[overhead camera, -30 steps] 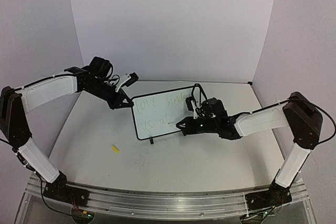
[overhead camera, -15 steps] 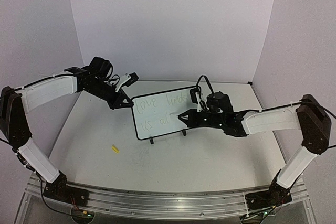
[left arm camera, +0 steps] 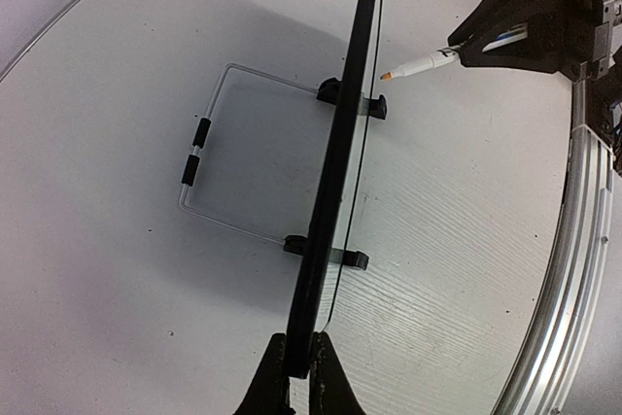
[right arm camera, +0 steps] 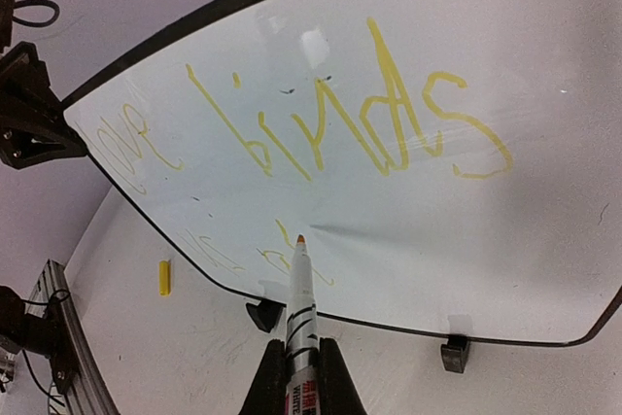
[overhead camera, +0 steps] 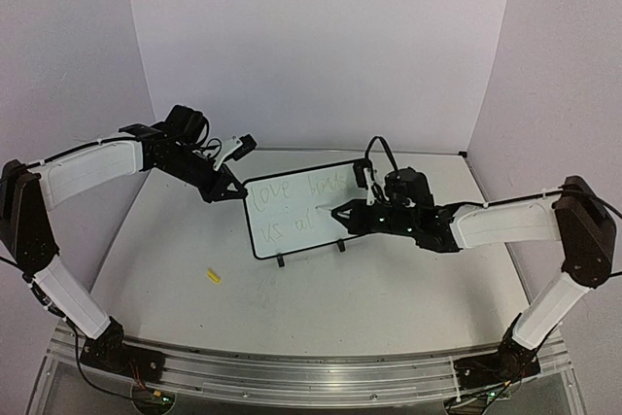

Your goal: Write a sentence on the whiteboard

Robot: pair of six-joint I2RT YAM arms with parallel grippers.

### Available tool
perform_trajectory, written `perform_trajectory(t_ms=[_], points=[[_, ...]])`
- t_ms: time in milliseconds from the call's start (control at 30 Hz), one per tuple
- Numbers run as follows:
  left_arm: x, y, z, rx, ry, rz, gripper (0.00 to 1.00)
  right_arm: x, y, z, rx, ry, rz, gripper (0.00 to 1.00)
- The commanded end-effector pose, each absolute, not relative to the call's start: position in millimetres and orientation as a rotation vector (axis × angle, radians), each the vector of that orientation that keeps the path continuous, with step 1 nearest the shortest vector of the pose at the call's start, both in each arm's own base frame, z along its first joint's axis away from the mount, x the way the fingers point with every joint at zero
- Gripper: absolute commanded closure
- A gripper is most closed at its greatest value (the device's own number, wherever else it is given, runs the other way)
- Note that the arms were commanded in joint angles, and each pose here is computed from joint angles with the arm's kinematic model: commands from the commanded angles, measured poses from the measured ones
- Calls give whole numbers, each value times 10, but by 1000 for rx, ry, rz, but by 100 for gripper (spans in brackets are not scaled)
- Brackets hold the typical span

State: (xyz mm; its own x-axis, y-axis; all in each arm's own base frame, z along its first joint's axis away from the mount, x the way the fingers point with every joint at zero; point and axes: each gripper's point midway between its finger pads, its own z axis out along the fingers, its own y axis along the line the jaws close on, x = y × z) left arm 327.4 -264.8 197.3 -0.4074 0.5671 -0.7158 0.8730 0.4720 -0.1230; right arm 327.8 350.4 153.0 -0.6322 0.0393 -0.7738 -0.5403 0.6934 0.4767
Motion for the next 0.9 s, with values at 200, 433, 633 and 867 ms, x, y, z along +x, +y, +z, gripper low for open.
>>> perform_trajectory(t_ms=[200,433,633,867], points=[[3410,-2504,1926,1189,2117,-497,100,3466,3586,1665,-382,2043,880,100],[3409,-2504,1938,1188,2114,-497,100,3435,3538,1485,-372,2088,867,100],[3410,-2507,1930,1189,2116,-499,100,3351,3479,1230,-359,2153,864,100],[3410,-2508,1927,1191,2115,-499,100,3297,3430,1011,-344,2200,856,100]])
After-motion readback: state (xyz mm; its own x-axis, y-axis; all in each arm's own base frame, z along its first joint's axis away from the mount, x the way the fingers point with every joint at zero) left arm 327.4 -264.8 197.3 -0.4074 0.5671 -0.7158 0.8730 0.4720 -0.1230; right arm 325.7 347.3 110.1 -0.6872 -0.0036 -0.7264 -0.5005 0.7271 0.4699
